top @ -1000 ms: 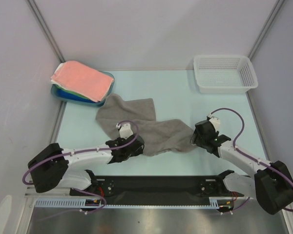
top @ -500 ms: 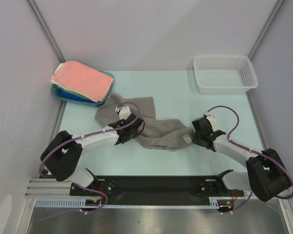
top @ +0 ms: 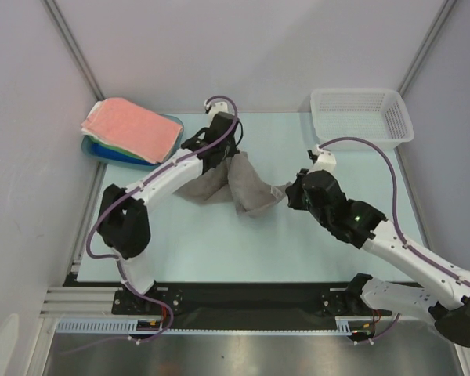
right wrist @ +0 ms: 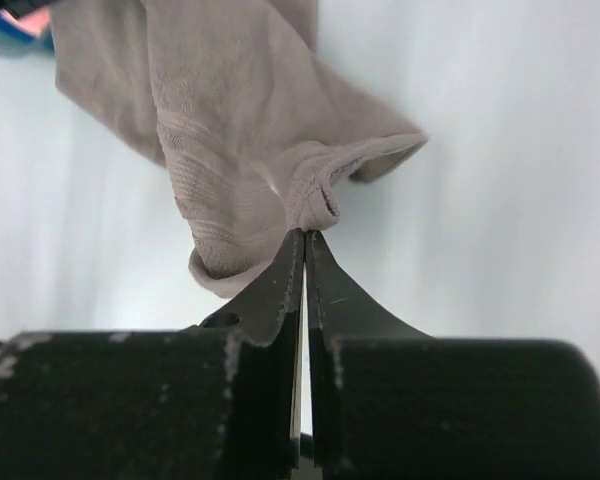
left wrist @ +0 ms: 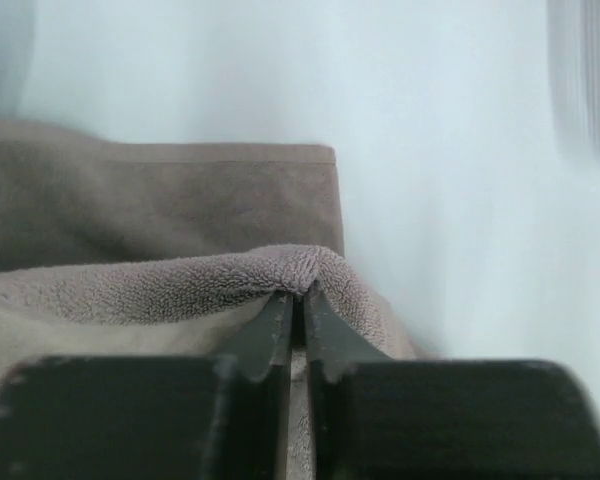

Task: Fold and stack the towels
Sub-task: Flatten out the crumpled towel

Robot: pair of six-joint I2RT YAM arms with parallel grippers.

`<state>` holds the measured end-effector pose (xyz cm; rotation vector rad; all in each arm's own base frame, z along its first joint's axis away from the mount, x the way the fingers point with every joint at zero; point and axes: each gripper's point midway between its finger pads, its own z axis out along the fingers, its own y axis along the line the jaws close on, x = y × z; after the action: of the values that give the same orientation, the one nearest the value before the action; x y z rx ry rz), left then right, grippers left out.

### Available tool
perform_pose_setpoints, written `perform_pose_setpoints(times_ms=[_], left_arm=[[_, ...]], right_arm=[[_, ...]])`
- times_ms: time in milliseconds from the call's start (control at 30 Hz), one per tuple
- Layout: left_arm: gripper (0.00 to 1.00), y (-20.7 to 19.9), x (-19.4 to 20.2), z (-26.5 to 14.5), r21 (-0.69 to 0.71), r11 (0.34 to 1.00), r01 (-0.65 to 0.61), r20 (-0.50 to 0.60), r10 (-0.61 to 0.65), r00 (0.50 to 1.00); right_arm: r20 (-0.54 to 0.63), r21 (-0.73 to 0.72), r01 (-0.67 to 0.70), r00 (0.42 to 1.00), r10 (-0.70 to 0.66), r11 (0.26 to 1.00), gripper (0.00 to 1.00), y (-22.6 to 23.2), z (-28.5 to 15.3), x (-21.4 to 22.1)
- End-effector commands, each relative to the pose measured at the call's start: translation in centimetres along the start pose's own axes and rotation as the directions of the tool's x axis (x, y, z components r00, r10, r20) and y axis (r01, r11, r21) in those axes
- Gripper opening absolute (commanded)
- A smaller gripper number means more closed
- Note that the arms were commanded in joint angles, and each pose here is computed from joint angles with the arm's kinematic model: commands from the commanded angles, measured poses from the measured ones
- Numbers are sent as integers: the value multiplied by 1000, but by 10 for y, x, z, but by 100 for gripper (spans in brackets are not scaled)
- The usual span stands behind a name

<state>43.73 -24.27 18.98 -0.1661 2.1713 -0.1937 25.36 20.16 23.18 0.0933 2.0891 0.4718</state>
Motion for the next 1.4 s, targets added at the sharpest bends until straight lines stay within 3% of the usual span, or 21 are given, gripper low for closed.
perform_pose_setpoints(times_ms=[0,200,300,467,667,767,1067,1367], left_arm=[[13,-3,10,11,49,990,-132,-95,136,986],[53,-14,43,-1,187,977,-103,-134,130,982],[66,-20,43,-24,257,962,-90,-100,119,988],[68,-37,64,-69,330,939,-95,-58,120,991],[62,-47,145,-102,358,933,-34,-135,87,987],[60,-50,176,-105,319,945,-66,-145,118,982],[75,-50,222,-93,218,970,-103,-205,149,967],[87,-76,238,-78,295,952,-83,-194,145,970]], right_arm=[[50,105,64,996,-70,992,0,-17,-5,-18],[44,233,48,997,-60,971,0,-56,19,-16],[52,314,2,998,-19,949,0,-94,29,-21],[53,310,-53,998,39,949,0,-111,42,-29],[72,353,-48,997,24,934,0,-117,53,-40],[90,378,-62,995,30,924,0,-124,57,-48],[117,418,-76,993,30,905,0,-143,62,-70],[126,424,-74,992,22,903,0,-146,70,-77]])
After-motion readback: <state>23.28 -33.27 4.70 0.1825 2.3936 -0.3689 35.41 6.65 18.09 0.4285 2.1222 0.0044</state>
